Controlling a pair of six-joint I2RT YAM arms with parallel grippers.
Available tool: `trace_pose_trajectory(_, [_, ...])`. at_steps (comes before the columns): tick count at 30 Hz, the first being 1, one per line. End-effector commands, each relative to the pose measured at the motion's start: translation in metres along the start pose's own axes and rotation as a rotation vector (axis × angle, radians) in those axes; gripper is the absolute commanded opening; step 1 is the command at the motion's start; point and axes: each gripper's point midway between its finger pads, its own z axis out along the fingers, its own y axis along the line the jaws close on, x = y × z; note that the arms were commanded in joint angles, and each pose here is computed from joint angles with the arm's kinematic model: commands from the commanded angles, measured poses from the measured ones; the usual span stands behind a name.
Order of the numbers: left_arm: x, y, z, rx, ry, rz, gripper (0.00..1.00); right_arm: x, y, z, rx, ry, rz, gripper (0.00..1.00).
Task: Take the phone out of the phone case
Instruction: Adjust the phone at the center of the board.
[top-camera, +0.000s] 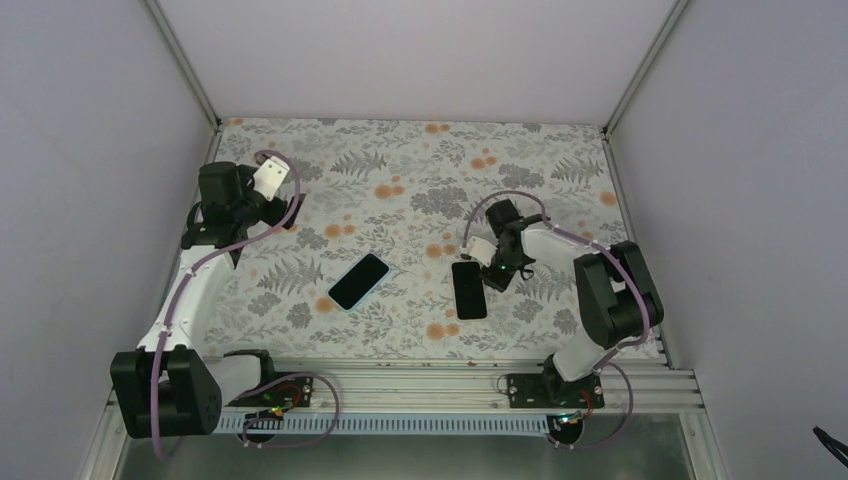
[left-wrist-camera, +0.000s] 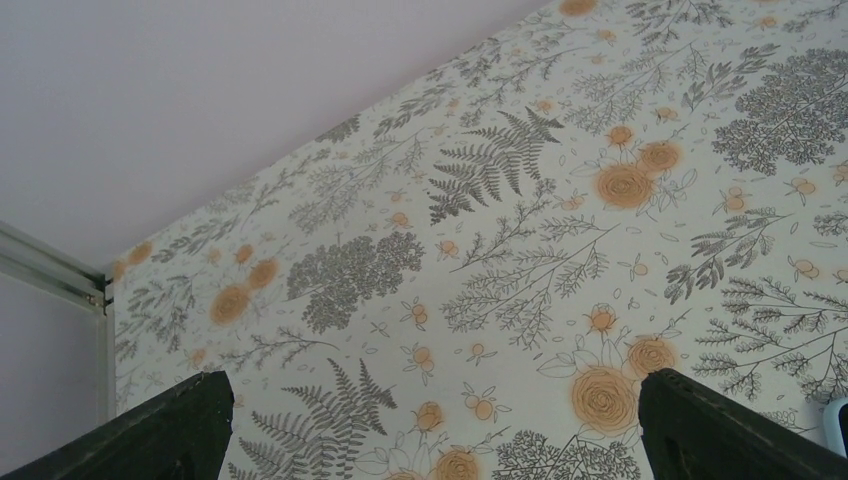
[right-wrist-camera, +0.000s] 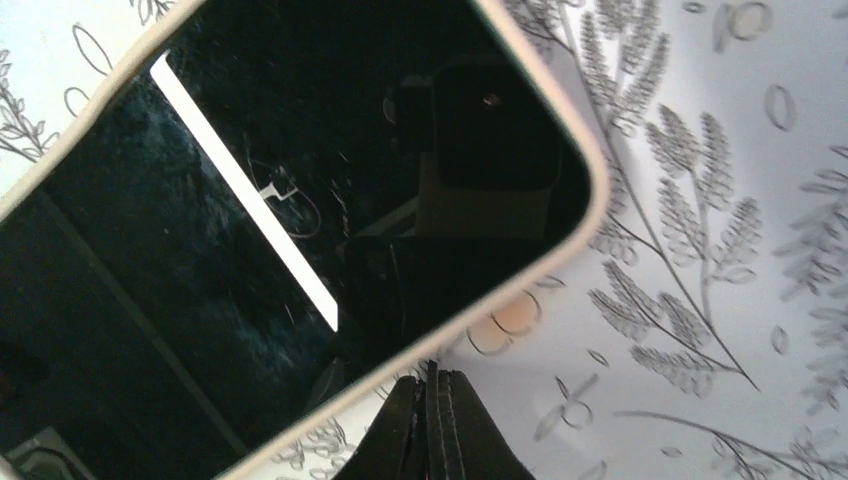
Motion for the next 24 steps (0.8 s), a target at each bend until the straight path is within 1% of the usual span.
trace_pose_trajectory(1, [0.002,0.0,-0.004,-0.009,-0.009,0.01,1.0,-0.018,0.003,0.012,0.037,0.031,-0.039,0.03])
trace_pose_trajectory(3, [0.002,-0.001,-0.004,-0.007,-0.012,0.008,1.0,-0.028,0.003,0.019,0.05,0.046,-0.061,0.03])
trace_pose_trajectory(9, [0.0,0.0,-0.006,-0.013,-0.017,0.01,1.0,-0.078,0.002,0.026,0.127,0.025,-0.152,0.03])
trace_pose_trajectory(16, [0.007,0.0,-0.01,-0.037,-0.011,0.02,1.0,-0.124,0.004,0.042,0.243,0.007,-0.263,0.03])
trace_pose_trajectory(22, [0.009,0.001,-0.011,-0.045,-0.016,0.015,1.0,-0.15,-0.029,0.049,0.413,0.021,-0.252,0.03])
trace_pose_trajectory(24, [0.008,0.001,-0.011,-0.047,-0.021,0.014,1.0,-0.159,-0.032,0.049,0.43,0.003,-0.271,0.03])
